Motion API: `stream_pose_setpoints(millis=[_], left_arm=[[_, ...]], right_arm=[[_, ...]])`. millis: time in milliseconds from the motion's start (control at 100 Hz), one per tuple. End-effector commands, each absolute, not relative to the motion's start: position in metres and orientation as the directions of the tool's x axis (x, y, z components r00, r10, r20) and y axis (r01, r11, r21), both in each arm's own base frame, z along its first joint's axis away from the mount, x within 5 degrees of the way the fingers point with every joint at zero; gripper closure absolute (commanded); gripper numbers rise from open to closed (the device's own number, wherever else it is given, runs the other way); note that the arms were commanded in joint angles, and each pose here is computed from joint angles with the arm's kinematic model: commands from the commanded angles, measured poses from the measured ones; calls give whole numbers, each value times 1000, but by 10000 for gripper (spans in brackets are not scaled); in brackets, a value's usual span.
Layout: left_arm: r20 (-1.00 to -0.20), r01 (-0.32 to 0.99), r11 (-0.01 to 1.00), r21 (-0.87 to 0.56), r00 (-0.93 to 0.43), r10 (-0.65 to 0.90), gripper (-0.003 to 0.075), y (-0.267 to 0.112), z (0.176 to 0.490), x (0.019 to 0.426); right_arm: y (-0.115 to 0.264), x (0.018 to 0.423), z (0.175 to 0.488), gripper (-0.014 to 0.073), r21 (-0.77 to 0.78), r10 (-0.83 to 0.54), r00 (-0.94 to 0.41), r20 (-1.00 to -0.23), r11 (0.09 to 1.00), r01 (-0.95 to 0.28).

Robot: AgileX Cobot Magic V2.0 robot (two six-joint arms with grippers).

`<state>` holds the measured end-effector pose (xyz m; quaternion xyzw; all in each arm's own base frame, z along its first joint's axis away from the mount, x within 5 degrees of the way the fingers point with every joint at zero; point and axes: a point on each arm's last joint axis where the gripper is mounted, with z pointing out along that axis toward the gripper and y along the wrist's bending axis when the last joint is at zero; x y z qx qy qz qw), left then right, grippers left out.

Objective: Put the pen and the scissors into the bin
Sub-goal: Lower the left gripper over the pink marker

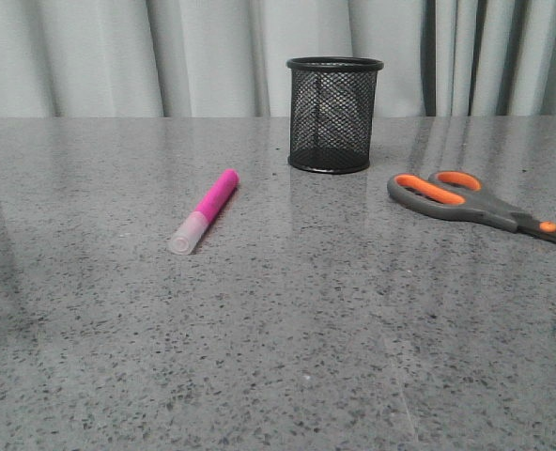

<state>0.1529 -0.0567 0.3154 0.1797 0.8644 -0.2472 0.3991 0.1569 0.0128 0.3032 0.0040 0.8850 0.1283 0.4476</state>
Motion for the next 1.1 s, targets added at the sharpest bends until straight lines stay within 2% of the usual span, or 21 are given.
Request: stream_pose_setpoints(millis=[0,190,470,860,1090], left_arm=[[-828,580,748,-324,-556,73,298,-66,331,159],[-821,641,697,-323,-556,130,397,-77,329,174],[-817,720,649,-246,-515,261,394,-119,326,208],[-660,730,659,-182,-587,468,393,-183,290,266],[-627,727,676,-120,-583,516,393,-202,284,288]], right_arm=[[11,161,318,153,224,133,-533,-835,969,-109],[11,161,318,153,224,133,-533,-835,969,-109],[11,161,318,153,224,133,-533,-836,969,-109],[11,161,318,153,218,126,-534,-836,969,-113],[11,161,318,152,216,124,-534,-837,970,-114]])
